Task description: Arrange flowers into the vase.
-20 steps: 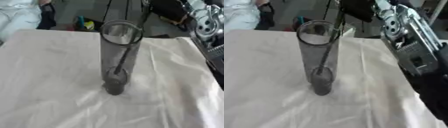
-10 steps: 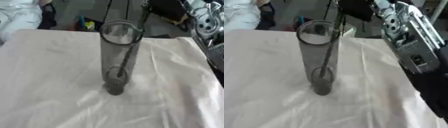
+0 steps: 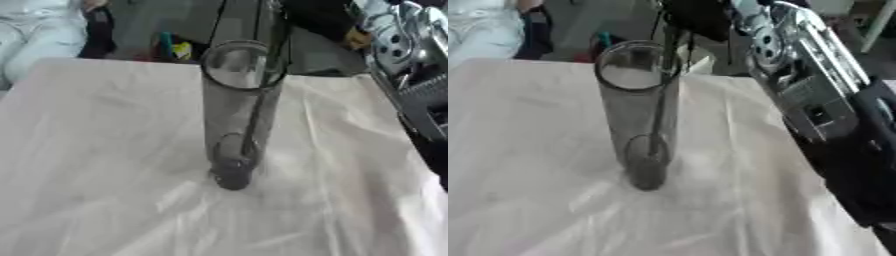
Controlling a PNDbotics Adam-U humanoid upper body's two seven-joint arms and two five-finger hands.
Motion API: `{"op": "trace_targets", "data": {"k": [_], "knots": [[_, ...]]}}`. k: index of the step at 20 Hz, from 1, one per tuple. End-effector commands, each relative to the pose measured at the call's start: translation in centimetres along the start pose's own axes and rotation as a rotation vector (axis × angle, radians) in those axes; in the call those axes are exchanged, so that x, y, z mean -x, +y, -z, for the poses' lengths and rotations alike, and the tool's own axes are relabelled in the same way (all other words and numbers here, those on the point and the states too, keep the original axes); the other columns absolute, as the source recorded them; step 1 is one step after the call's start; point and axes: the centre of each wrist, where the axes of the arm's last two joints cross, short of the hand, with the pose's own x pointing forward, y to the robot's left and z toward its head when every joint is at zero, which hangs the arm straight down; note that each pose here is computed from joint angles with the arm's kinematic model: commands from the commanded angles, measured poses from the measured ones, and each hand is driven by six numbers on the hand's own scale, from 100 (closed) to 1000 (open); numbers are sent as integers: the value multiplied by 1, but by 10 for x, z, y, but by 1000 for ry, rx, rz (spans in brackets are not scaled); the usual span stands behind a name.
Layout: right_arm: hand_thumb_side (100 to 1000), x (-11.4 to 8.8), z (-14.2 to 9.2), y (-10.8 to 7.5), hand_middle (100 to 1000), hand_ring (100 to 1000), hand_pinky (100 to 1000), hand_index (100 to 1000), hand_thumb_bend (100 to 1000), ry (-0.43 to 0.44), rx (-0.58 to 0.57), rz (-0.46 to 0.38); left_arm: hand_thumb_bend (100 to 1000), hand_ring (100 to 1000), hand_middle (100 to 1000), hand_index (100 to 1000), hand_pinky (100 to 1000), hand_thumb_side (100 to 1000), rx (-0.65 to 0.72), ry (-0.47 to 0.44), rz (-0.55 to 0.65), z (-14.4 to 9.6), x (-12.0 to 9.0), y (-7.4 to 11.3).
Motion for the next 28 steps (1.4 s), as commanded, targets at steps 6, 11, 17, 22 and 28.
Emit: {"op": "trace_targets", "data": {"k": [6, 11, 17, 22, 28], "knots": [[974, -3, 4, -8, 408, 446, 402, 417, 100, -17, 18, -21, 100, 784, 781, 852, 642, 1000, 1, -31, 18, 8, -6, 5], [974, -3, 4, -8, 408, 446, 402, 417, 100, -17, 17, -22, 100, 784, 781, 852, 642, 1000, 1, -31, 18, 8, -6, 5], [933, 1, 3, -9, 411, 441, 405, 427, 100, 6, 26, 0, 100, 784, 782, 852, 642, 1000, -1, -29, 19, 7, -6, 5], [990, 1, 1, -11, 394, 428, 395, 414, 100, 24, 76, 57, 100, 784, 782, 852, 642, 1000, -2, -26, 18, 7, -6, 5], [999, 2, -3, -10, 391, 424, 385, 415, 100, 22, 140, 77, 100, 784, 782, 851, 642, 1000, -5, -25, 17, 7, -5, 5]]}}
